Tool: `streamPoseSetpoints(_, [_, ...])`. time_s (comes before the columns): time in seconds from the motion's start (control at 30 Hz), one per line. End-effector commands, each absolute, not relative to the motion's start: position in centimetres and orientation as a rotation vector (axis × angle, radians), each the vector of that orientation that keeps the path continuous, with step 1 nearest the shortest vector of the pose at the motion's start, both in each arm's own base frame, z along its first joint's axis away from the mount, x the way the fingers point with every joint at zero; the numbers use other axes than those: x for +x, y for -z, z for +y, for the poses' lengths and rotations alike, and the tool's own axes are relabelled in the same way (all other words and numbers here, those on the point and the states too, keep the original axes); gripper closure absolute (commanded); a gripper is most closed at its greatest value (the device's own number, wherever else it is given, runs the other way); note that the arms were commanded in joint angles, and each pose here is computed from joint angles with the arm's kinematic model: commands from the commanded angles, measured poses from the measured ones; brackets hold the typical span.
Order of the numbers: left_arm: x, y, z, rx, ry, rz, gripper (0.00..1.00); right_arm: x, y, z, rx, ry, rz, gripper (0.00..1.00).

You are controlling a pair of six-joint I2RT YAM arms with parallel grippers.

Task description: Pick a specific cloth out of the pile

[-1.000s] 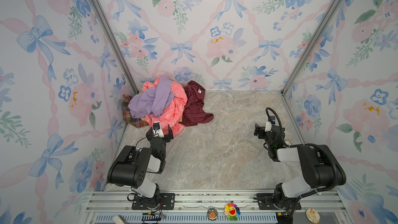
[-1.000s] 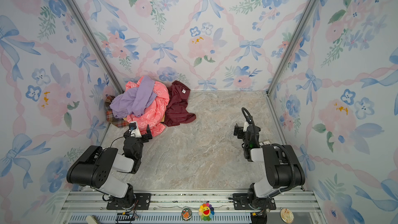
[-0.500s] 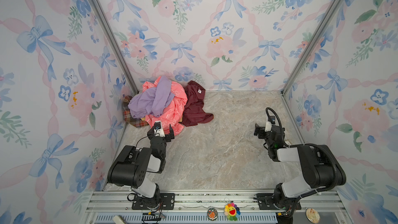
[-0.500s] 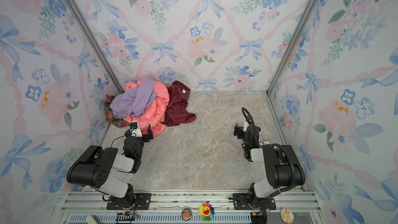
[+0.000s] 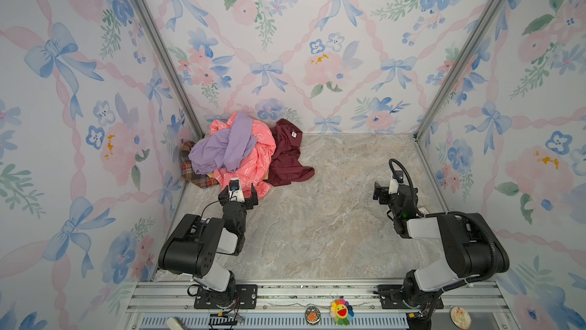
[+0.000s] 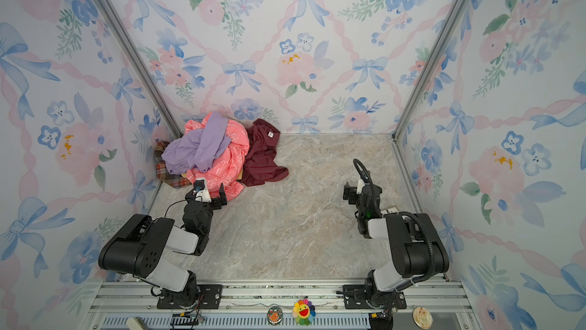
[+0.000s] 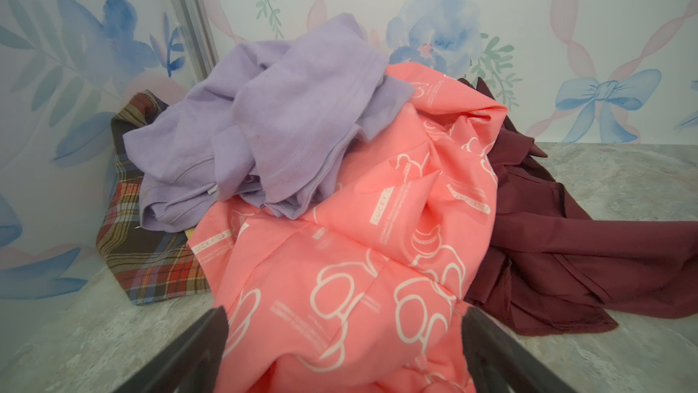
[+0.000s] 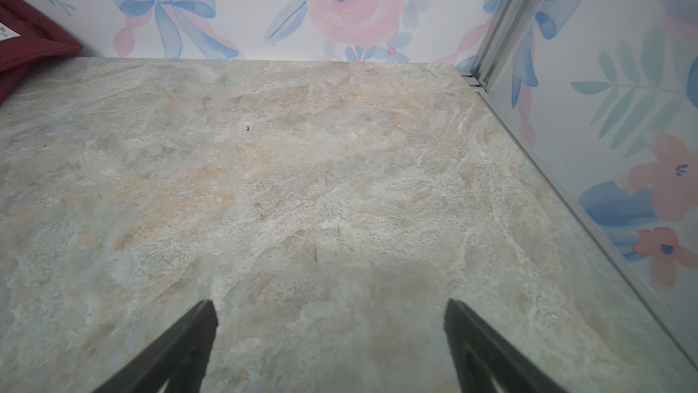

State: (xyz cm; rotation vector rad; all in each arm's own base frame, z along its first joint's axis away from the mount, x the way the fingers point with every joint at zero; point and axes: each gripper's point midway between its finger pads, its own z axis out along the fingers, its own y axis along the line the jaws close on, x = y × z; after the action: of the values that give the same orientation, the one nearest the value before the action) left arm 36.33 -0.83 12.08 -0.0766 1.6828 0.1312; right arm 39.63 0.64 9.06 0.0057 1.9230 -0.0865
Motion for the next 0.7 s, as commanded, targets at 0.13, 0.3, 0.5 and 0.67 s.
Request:
streamPoseSetpoints(0.13, [36.0,-13.0,-0.8,-0.064,-0.152,1.647,0.02,39.1,-10.2,0.9,-0.011,0.125,1.858,0.03])
streamPoseSetpoints(0.3, [35.9,-13.1,-0.9,-0.062,-0.144,1.644,0.02,38.1,-10.9,1.1,-0.016,0.139,1.799,0.03])
streamPoseSetpoints(0.5, [35.8,-13.1,-0.7,-0.075,-0.150,1.640,0.02,36.9,-13.1,1.2,-0.006,0.193,1.781,0.03])
streamPoseSetpoints(0.67, [35.6,-13.6,0.0,-0.117,-0.164,1.624,0.02,36.2,-14.1,0.3,0.069,0.241,1.782,0.03])
